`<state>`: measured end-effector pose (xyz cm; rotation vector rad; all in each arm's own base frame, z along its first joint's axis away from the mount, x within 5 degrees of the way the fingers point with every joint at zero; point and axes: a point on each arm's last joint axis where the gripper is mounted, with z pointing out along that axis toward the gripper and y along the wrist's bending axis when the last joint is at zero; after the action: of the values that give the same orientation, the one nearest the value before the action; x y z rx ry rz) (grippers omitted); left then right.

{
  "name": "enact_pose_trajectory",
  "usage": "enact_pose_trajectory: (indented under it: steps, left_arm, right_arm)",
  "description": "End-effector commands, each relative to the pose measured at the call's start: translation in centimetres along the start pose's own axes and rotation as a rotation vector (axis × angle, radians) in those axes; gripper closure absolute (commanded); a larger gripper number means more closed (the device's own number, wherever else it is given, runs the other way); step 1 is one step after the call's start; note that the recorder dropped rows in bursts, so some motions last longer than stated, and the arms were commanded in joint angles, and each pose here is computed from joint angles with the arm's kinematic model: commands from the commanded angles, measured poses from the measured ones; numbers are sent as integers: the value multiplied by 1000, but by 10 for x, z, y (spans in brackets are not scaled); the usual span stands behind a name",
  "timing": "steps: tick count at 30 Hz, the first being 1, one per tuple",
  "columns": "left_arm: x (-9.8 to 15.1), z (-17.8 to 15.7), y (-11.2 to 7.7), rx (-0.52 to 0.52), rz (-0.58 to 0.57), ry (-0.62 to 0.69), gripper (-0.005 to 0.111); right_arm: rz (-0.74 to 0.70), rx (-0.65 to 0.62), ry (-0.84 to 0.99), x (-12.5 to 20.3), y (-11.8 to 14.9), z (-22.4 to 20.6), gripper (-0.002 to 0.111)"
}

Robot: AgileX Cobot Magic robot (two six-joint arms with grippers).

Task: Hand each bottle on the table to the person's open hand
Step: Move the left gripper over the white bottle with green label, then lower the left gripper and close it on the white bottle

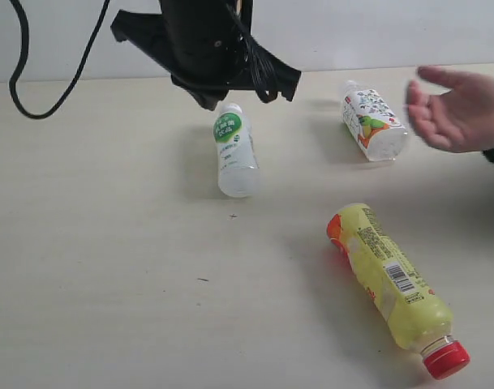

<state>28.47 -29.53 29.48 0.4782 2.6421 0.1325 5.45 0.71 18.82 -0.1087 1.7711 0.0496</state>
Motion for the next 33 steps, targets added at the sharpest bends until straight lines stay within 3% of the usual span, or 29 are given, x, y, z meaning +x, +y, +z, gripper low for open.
enact_pose_trajectory:
  steps: [1,7,15,18,23,26,29,33]
  left_arm:
    - [0,15,9,6,-162,-33,105]
    - [-2,40,16,104,-329,-50,105]
    - [-7,66,1,238,-351,-51,100]
    - [-7,76,-4,256,-351,-51,90]
    - [-6,83,-6,249,-340,-50,65]
    - [-7,84,-6,250,-340,-58,39]
    - [-10,83,-7,266,-336,-89,3]
    - [-15,86,-8,272,-326,-142,3]
  right_arm:
    - [3,7,-6,1,0,0,108]
    - [3,7,-6,1,0,0,108]
    - [3,7,-6,1,0,0,108]
    - [3,7,-6,1,0,0,108]
    - [3,7,-6,1,0,0,108]
    - [3,7,-6,1,0,0,108]
    - [3,7,-6,1,0,0,108]
    - [3,7,-6,1,0,0,108]
